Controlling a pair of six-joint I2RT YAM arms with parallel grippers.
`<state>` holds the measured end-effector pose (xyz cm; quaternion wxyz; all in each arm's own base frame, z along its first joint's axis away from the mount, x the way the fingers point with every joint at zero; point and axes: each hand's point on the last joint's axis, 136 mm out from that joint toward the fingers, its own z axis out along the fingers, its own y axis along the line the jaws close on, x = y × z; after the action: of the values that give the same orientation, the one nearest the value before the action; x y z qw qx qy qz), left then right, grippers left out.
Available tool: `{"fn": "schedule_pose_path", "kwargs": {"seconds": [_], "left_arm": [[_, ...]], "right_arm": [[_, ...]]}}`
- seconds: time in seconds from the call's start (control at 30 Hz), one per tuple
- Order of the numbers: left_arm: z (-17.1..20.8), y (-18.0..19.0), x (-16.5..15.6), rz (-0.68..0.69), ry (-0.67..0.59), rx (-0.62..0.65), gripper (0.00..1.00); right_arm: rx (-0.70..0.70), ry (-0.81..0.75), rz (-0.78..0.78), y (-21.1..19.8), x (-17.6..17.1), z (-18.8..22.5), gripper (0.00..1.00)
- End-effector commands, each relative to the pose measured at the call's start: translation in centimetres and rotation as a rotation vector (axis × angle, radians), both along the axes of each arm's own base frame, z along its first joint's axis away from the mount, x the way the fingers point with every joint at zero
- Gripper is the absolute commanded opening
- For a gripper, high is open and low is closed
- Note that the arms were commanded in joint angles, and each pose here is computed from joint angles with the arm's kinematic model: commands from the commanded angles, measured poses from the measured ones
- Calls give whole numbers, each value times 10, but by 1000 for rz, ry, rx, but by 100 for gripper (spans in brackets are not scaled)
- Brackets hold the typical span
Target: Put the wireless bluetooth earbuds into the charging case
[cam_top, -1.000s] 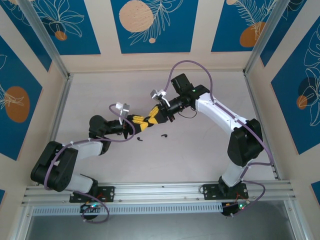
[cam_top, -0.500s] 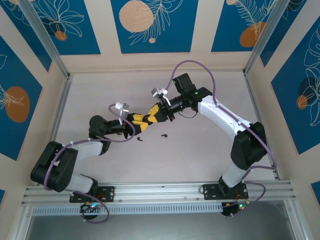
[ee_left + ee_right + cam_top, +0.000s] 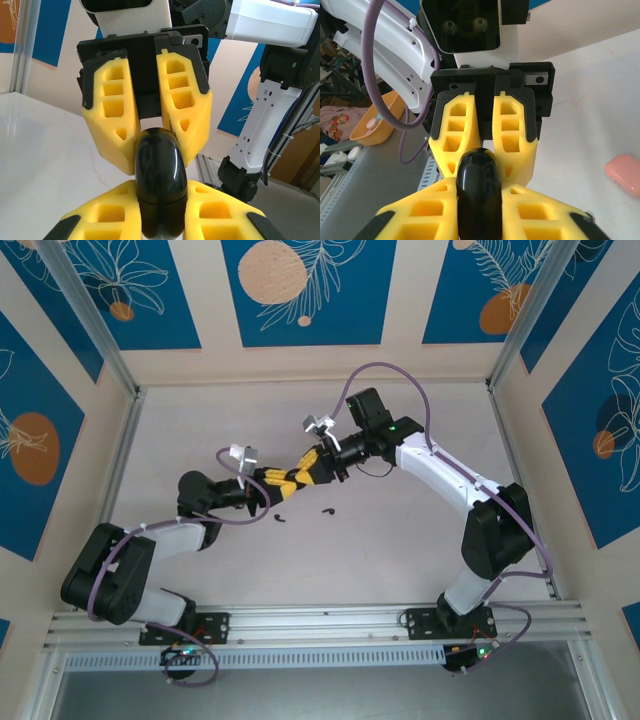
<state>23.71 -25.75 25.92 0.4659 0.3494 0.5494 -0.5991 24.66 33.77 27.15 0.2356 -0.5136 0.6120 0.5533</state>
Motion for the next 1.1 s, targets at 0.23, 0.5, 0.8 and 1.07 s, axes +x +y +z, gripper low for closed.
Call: {"fn": "schedule_pose_path", "kwargs": {"seconds": [0.23,0.5,0.8,1.07], "left_arm": [[16,-2,-15,-38,-101,-15,7],[9,-1,-14,-10,-91,10,7],[-11,7,-1,137,-38,78,6],[-19,12,1,189,0,127,6]], "right_arm": [[-51,-2,-186,-12,39,1,40],[-95,33,-276,-21,58,0,42],[-199,187,-468,-39,81,-2,41],[-130,172,-292,-29,44,12,45]]}}
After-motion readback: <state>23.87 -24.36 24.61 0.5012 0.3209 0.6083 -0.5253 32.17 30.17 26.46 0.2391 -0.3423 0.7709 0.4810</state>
